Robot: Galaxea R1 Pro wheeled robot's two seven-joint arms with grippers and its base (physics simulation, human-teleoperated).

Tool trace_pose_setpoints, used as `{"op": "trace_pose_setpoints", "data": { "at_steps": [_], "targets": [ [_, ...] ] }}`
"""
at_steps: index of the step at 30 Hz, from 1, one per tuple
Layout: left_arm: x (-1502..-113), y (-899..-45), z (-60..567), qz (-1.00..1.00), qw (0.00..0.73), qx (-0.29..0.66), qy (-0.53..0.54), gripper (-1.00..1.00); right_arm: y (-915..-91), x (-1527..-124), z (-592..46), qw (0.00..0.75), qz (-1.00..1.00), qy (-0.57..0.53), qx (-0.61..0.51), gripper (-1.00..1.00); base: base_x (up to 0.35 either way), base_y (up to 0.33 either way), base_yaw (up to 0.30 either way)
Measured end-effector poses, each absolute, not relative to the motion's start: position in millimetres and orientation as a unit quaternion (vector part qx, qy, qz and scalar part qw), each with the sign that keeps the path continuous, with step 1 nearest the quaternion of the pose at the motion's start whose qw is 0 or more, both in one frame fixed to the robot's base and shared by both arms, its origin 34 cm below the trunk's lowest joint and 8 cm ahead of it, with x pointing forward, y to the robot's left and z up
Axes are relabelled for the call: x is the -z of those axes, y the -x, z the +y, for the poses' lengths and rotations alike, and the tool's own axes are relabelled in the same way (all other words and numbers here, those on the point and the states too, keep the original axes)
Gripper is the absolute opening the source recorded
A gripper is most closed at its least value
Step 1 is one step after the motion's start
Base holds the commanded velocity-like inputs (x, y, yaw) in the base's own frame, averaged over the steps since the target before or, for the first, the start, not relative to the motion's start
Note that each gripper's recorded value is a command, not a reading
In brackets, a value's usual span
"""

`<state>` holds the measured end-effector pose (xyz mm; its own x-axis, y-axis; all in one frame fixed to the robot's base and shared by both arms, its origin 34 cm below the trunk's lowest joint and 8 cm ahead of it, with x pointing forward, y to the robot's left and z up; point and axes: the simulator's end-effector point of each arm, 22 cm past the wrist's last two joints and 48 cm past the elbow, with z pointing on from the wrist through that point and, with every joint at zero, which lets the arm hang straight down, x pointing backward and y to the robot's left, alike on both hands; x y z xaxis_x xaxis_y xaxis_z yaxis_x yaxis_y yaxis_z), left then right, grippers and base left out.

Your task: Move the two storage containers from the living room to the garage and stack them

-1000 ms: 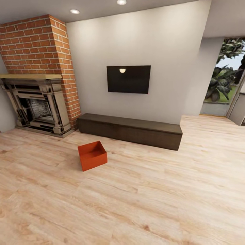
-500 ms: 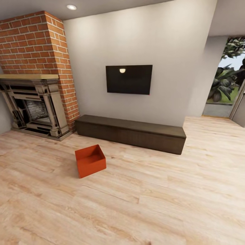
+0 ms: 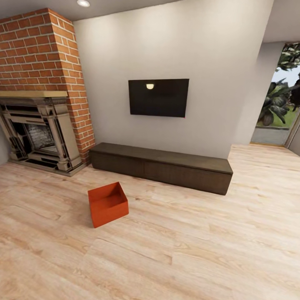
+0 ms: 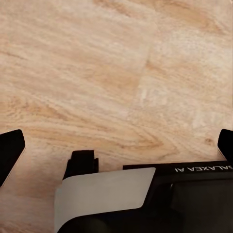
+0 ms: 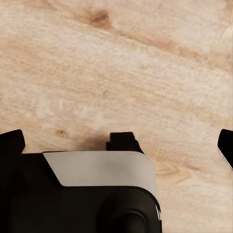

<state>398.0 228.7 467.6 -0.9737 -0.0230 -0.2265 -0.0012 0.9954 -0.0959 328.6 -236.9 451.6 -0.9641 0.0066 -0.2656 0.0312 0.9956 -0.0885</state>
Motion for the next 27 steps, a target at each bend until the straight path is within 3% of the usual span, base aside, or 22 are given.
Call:
{"op": "trace_pose_setpoints", "data": {
  "at_steps": [27],
  "targets": [
    [-467.7,-398.2,228.7,0.992,0.115,0.048,0.006,1.00,-328.3,-451.5,-236.8,0.133,0.990,-0.009,0.046,1.00,0.322,0.000,0.000]
  ]
}}
